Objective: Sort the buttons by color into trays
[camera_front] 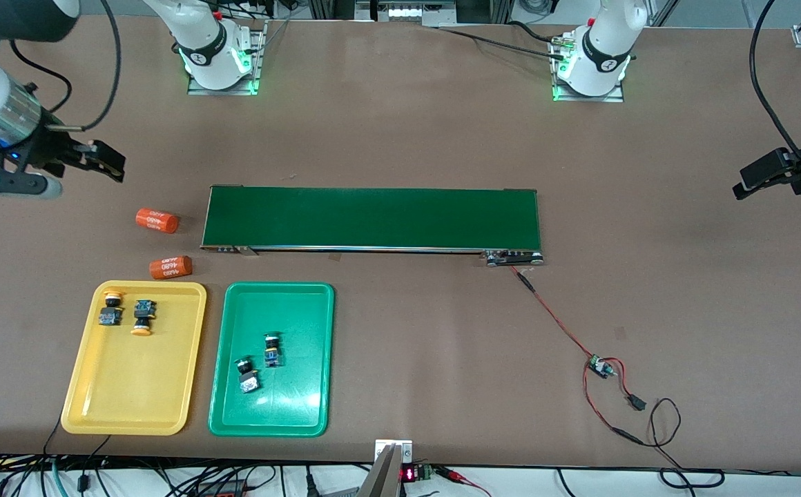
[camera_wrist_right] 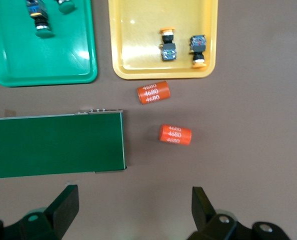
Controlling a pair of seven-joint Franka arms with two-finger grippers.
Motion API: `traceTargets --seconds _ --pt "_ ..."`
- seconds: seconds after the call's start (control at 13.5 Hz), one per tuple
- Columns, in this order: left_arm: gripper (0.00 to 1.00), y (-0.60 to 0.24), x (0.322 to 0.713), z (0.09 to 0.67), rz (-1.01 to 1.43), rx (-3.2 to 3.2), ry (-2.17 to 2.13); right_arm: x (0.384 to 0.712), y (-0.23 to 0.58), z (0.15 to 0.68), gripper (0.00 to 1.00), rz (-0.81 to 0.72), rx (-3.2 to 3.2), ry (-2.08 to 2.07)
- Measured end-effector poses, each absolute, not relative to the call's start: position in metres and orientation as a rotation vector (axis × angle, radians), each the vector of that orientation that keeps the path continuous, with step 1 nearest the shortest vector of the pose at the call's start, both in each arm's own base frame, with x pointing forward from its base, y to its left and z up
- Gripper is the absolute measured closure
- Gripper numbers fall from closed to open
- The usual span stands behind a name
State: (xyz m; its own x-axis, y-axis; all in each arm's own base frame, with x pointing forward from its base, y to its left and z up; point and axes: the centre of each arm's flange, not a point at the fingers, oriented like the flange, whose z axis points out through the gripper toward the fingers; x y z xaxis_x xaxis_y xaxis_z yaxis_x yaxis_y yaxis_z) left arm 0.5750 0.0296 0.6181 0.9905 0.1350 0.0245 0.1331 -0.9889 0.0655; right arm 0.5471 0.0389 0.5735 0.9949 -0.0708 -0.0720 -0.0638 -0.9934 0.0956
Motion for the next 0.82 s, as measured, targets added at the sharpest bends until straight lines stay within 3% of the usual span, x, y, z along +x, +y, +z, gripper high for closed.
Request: traceTargets --seconds 0.52,0.82 --pt "0.0 0.031 0.575 0.618 0.047 3.075 0.147 0.535 0.01 0.573 0.0 -0.248 3.069 -0.206" --pt "0.0 0.031 0.577 0.617 0.06 3.076 0.128 0.517 0.02 0.596 0.0 -0.234 3.092 -0.122"
